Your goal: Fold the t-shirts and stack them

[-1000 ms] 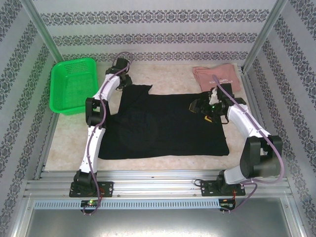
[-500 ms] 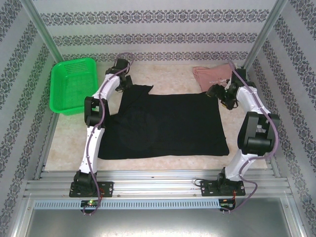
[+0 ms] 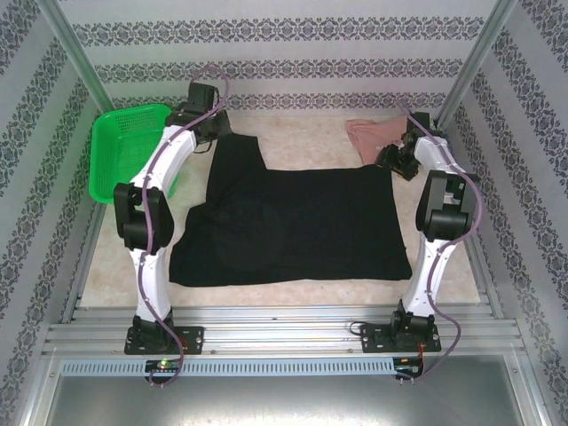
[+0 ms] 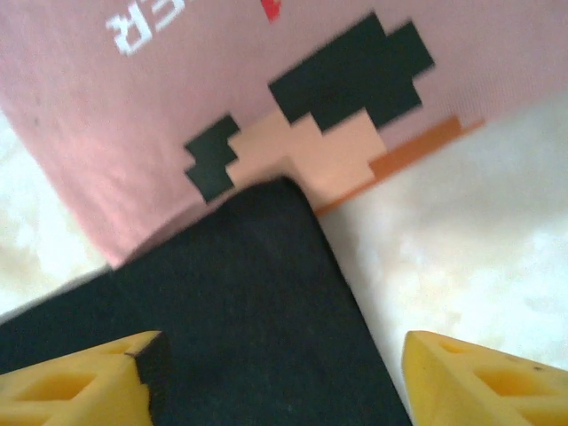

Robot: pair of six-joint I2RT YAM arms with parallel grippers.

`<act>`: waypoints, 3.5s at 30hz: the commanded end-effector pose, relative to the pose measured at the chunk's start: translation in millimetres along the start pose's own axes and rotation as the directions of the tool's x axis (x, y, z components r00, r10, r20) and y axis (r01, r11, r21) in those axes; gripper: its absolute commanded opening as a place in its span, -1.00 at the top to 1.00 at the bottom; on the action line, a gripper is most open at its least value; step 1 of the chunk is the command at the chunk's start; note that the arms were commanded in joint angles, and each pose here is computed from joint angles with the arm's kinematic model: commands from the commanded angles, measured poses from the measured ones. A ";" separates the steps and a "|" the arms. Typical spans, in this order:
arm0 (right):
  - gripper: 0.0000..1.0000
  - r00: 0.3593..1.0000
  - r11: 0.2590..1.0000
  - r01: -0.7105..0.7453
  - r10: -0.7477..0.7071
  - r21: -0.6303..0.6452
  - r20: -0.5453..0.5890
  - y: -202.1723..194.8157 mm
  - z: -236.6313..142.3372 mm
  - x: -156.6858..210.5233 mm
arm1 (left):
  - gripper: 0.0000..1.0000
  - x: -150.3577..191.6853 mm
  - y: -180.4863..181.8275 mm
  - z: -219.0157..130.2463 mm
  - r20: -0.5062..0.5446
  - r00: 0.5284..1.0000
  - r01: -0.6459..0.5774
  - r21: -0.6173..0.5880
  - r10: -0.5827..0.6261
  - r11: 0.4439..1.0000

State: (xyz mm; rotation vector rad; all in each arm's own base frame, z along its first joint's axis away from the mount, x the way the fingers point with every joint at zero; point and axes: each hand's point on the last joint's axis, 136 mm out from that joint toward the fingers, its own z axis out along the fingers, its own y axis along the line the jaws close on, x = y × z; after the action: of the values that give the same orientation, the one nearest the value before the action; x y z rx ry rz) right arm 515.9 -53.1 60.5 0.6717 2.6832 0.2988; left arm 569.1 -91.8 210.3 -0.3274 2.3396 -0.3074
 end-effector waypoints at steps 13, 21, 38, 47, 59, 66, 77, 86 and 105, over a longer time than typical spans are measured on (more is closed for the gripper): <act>0.21 1.000 1.000 -0.004 0.004 0.016 -0.025 -2.5 24.7 -11.8 | 1.00 -8.9 8.8 -23.8 0.036 0.998 -0.055 -0.014 0.055 0.998; 0.48 1.000 0.999 -0.015 0.015 0.043 -0.004 -8.4 29.0 -20.2 | 1.00 -17.2 17.6 -25.7 0.041 0.997 -0.062 -0.014 0.062 0.998; 1.00 0.986 0.999 -0.010 0.017 -0.044 0.165 15.5 -30.1 -52.3 | 1.00 -40.8 29.8 -45.2 0.097 0.994 -0.052 0.016 0.051 0.998; 1.00 0.983 0.998 0.001 0.011 -0.061 0.186 10.7 -49.0 -51.4 | 1.00 -45.2 29.5 -51.0 0.107 0.992 -0.075 0.067 0.068 0.995; 1.00 0.974 0.995 0.013 0.011 -0.103 0.228 12.2 -65.0 -57.0 | 1.00 -55.3 28.7 -68.2 0.163 0.978 -0.146 0.107 0.128 0.983; 1.00 0.961 0.994 0.020 0.009 -0.104 0.276 10.3 -78.9 -61.5 | 1.00 -68.4 6.0 -92.7 0.267 0.954 -0.194 0.204 0.136 0.960; 1.00 0.955 0.995 -0.024 0.051 -0.097 0.292 -14.5 -84.8 -73.1 | 1.00 -73.3 9.6 -65.3 0.272 0.944 -0.238 0.178 0.185 0.955; 1.00 0.954 0.993 -0.011 0.045 -0.116 0.295 -11.1 -82.8 -75.5 | 1.00 -63.8 -22.9 -49.1 0.248 0.949 -0.264 0.279 0.196 0.923; 1.00 0.970 0.995 0.039 -0.016 -0.090 0.242 -28.4 -83.3 -22.1 | 1.00 35.0 16.9 -108.0 0.234 0.972 -0.087 0.291 0.018 0.953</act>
State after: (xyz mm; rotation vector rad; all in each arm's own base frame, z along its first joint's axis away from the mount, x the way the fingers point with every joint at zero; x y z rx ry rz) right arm 497.6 -92.1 126.7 0.6208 2.4525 0.3381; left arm 469.8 -76.1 248.6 -0.0960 2.1006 -0.5426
